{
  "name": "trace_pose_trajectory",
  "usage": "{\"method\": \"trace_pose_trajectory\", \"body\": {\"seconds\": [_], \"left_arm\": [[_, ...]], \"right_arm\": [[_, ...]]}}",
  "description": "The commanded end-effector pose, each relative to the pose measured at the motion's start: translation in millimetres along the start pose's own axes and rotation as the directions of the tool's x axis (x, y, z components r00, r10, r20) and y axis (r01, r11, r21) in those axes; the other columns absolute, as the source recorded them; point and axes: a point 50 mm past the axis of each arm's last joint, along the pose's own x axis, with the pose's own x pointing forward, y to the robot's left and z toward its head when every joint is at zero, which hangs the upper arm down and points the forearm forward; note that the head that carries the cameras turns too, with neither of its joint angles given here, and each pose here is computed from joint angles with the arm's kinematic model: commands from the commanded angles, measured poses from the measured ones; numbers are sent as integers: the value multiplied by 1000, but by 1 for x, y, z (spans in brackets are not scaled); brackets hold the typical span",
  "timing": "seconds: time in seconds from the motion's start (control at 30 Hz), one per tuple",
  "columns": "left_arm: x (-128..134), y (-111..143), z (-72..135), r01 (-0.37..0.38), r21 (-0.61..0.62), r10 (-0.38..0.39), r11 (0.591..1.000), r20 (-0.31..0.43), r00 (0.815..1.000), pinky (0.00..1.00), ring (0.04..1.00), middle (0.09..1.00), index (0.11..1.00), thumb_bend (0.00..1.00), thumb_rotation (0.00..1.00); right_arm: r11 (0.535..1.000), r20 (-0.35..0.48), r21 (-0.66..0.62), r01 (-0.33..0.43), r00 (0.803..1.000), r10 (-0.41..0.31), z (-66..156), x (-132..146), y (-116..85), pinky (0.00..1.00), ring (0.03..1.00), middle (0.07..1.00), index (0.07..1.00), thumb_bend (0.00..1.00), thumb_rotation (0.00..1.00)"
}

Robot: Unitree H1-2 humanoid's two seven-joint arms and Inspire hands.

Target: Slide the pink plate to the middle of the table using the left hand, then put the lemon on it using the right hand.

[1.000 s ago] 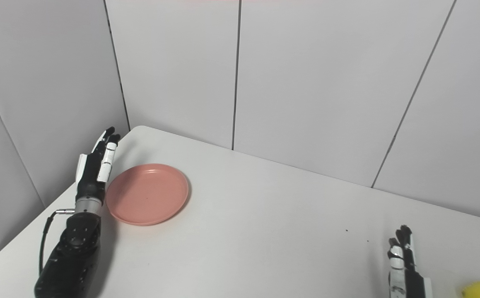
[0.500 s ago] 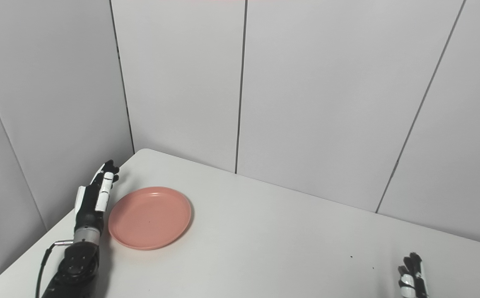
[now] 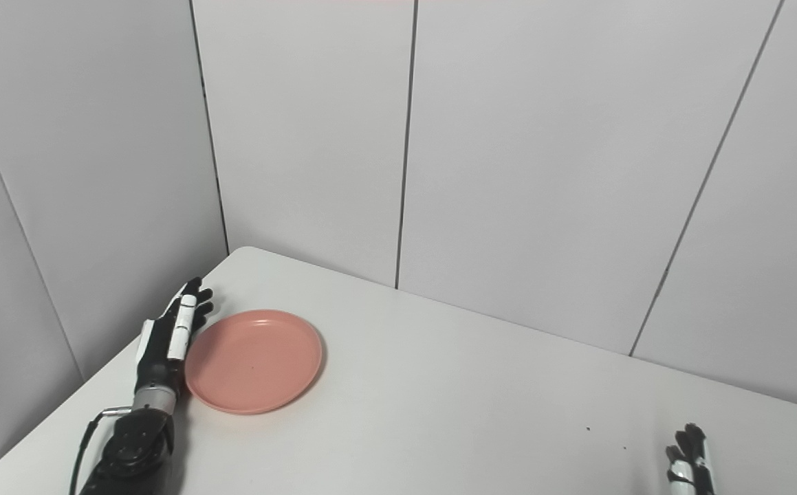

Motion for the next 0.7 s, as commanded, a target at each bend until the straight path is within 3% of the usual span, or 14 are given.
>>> {"method": "trace_pose_trajectory", "body": {"seconds": [0.0, 0.67], "left_arm": [[2, -6, 8, 39, 11, -40, 999, 43, 998, 931, 864, 871, 882, 646, 1000], [-12, -36, 9, 160, -47, -159, 986, 26, 987, 874, 849, 871, 904, 677, 1000]], "right_arm": [[1000, 44, 4, 0, 999, 0, 14, 4, 1, 997, 963, 969, 973, 417, 1000], [1000, 40, 3, 7, 999, -7, 19, 1, 4, 979, 952, 959, 962, 434, 1000]]}}
